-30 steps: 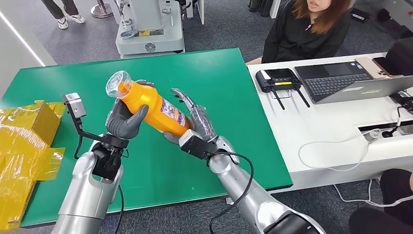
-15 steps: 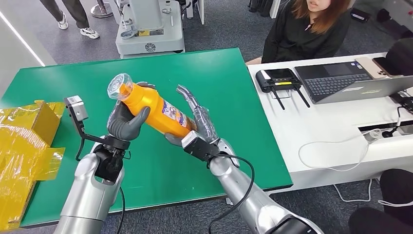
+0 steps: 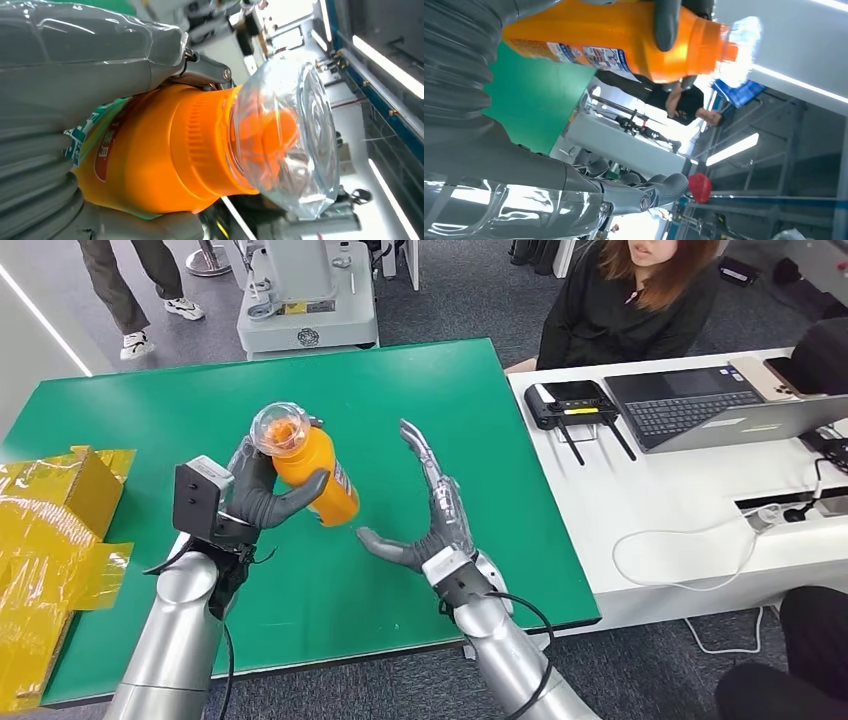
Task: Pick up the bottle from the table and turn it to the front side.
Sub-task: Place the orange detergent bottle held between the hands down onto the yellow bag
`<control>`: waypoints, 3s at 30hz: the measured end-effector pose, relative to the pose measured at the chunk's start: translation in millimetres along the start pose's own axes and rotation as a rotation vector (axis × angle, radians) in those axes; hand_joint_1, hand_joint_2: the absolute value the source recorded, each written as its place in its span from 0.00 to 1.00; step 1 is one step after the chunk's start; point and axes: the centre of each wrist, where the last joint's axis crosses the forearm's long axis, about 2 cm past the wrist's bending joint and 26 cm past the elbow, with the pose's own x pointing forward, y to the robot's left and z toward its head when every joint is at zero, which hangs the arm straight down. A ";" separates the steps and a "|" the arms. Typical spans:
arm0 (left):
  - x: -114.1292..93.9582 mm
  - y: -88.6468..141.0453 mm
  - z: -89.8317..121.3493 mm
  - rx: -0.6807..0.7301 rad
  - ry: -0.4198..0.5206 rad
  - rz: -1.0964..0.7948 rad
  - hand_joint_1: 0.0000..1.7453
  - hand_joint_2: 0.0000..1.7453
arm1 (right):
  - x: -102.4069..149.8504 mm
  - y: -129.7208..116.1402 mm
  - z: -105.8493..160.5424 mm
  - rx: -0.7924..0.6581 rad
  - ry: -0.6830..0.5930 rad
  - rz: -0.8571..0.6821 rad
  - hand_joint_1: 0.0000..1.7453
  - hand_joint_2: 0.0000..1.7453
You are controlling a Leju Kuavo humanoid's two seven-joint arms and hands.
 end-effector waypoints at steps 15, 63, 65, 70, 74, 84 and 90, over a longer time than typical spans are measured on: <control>13.9 15.6 -25.7 -0.125 -0.059 -0.518 1.00 1.00 | 17.5 -0.9 39.1 -0.020 -0.029 -0.076 0.00 1.00; 71.9 193.4 -8.5 -0.257 0.364 -1.750 1.00 1.00 | 12.5 17.1 119.4 0.023 0.141 -0.126 0.00 1.00; 69.6 196.4 -5.8 -0.283 0.391 -1.764 1.00 1.00 | 13.1 16.7 119.5 0.021 0.140 -0.128 0.00 1.00; 56.8 205.7 14.6 -0.352 0.479 -1.779 1.00 1.00 | 13.9 16.1 122.6 0.017 0.145 -0.140 0.00 1.00; 48.9 212.2 31.6 -0.382 0.533 -1.777 1.00 1.00 | 13.9 15.4 123.8 0.018 0.147 -0.139 0.00 1.00; 30.9 225.4 88.7 -0.434 0.703 -1.762 1.00 1.00 | 12.3 11.4 124.0 0.005 0.152 -0.130 0.00 1.00; 23.4 228.2 115.7 -0.460 0.782 -1.748 1.00 1.00 | 11.4 10.9 124.7 0.008 0.155 -0.131 0.00 1.00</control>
